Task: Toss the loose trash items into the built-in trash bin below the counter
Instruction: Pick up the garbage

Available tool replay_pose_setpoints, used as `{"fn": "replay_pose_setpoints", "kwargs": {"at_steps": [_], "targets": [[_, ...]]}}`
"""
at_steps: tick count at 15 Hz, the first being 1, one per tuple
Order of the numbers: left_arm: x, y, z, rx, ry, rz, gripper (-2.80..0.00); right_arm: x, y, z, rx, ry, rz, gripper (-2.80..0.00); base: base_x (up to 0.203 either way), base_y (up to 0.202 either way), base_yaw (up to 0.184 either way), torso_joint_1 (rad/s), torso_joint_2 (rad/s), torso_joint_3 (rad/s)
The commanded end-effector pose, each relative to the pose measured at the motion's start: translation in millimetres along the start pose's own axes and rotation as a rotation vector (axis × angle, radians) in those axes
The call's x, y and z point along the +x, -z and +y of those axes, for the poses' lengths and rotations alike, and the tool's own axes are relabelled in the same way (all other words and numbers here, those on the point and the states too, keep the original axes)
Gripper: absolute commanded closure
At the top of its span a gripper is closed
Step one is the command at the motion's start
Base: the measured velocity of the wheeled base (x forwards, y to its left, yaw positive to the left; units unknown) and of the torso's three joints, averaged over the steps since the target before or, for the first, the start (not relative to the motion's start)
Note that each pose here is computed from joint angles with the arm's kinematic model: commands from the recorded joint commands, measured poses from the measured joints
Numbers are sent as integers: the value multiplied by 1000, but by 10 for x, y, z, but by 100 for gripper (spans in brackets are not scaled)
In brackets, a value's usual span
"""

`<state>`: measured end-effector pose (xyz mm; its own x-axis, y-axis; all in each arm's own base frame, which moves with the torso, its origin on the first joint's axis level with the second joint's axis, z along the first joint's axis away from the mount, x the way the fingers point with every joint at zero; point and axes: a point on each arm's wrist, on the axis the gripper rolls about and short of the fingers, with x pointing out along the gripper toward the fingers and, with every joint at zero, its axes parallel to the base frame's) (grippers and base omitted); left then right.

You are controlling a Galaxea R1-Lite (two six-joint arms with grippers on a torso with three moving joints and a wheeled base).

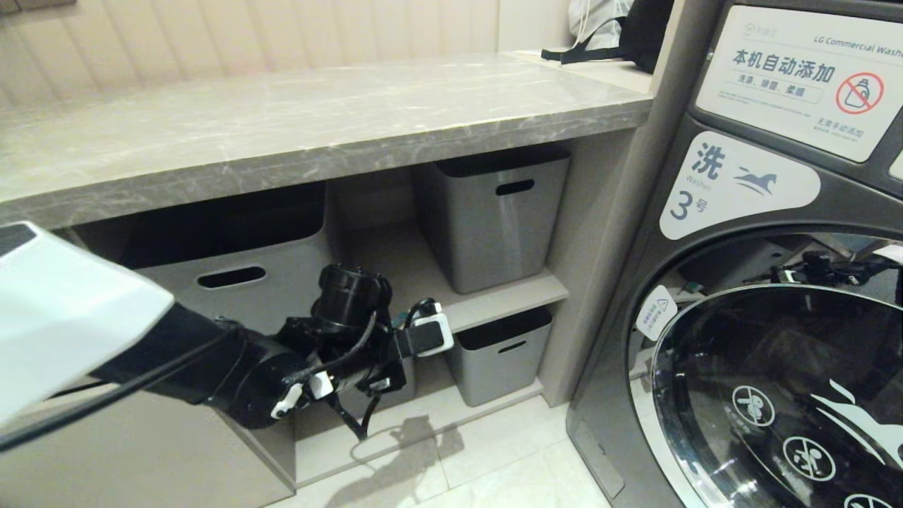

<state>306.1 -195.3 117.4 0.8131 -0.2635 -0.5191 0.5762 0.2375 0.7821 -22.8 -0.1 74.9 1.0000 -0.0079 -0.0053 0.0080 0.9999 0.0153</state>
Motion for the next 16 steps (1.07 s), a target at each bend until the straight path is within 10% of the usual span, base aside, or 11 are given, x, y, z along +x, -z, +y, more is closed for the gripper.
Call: {"fn": "replay_pose_setpoints", "kwargs": {"at_steps": [1, 16], "targets": [[84, -8, -19, 12, -6, 30, -280, 0, -1, 0, 0, 0, 0, 0, 0, 0, 0, 0, 0, 0], [323, -74, 113, 123, -42, 231, -280, 0, 0, 0, 0, 0, 1, 0, 0, 0, 0, 0, 0, 0]]}}
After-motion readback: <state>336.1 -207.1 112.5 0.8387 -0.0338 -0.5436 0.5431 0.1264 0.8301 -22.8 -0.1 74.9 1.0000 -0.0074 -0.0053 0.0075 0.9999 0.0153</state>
